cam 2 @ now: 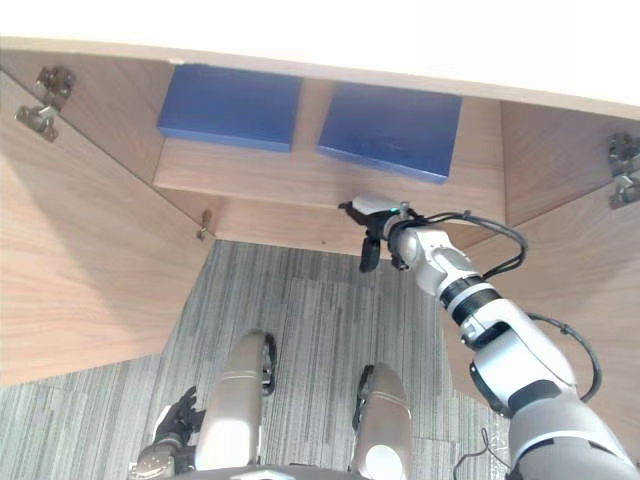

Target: Walk over to the cabinet, pick up the folder, carry it to the office cabinet, place the folder inside the office cabinet, then close the office cabinet door

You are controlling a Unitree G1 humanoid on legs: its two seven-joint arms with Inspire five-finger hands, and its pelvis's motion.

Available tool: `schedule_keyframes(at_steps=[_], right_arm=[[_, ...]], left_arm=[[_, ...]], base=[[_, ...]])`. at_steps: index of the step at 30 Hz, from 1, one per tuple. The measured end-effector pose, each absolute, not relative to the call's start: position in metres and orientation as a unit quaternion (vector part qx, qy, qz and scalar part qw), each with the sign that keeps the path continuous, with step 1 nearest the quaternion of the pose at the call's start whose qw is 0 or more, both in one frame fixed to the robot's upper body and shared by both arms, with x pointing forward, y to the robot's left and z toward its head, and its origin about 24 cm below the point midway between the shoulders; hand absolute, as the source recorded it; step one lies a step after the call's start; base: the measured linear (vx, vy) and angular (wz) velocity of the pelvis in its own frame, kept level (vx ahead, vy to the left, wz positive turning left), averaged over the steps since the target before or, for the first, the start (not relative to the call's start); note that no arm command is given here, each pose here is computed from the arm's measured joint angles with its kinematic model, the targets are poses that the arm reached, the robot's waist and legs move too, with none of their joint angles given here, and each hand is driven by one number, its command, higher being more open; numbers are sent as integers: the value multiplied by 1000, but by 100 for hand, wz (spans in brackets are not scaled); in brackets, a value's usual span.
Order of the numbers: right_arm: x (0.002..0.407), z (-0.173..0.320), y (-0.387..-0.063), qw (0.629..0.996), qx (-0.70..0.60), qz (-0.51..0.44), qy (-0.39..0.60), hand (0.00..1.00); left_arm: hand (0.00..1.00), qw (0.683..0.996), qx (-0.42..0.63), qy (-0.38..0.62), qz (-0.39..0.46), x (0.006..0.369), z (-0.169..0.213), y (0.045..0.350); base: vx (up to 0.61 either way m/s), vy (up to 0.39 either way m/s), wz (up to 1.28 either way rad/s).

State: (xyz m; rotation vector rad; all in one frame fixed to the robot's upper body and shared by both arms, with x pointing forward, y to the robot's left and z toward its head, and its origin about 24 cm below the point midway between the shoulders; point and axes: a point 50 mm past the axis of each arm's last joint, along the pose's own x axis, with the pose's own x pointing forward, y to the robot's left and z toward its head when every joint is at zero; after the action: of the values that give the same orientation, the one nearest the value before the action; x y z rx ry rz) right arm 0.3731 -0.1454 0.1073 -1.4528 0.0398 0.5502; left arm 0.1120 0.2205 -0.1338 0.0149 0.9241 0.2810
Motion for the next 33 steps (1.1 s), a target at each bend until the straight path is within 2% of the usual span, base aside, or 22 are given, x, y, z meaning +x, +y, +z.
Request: schedule_keyframes(at_steps=[5,11,12,13,16,18,20,22,24,25,27,33], right_arm=[[363,85,-147,710,-649,271,37,100],[328,22,-163,720,-605,320,117,100],[323,13,-164,723,-595,324,132,100],[311,-7,-170,744,-559,325,170,100],[279,-53,-185,812,-441,273,266,100],[246,-86,-196,868,-314,177,342,100],[217,-106,-197,892,-217,100,384,100],[182,-125,-197,892,-144,36,426,100],[137,-144,-194,872,-93,-31,479,100],[127,-147,-194,866,-84,-45,490,100],[114,-148,-195,863,-51,-94,494,100],[94,-145,-201,857,-7,-158,490,100]], left_arm=[[100,871,19,472,132,98,-140,225],[100,847,47,513,132,67,-147,233],[100,845,47,516,133,65,-148,233],[100,839,46,525,137,61,-150,231],[100,828,33,542,138,52,-156,222],[100,822,21,551,146,47,-159,217],[100,822,15,547,157,49,-159,216],[100,824,21,542,165,54,-158,219],[100,830,43,528,173,66,-155,225],[100,833,50,524,173,68,-154,227],[100,836,53,516,180,75,-153,232],[100,842,55,506,179,88,-151,233]], base=[[66,-11,-5],[34,-59,-23],[-27,-53,-26],[-20,-46,-26],[-37,-5,-28],[-64,32,-63],[-87,35,-68],[-151,32,-72],[-194,45,-92],[-154,46,-100],[-210,77,-129],[-202,70,-121]])
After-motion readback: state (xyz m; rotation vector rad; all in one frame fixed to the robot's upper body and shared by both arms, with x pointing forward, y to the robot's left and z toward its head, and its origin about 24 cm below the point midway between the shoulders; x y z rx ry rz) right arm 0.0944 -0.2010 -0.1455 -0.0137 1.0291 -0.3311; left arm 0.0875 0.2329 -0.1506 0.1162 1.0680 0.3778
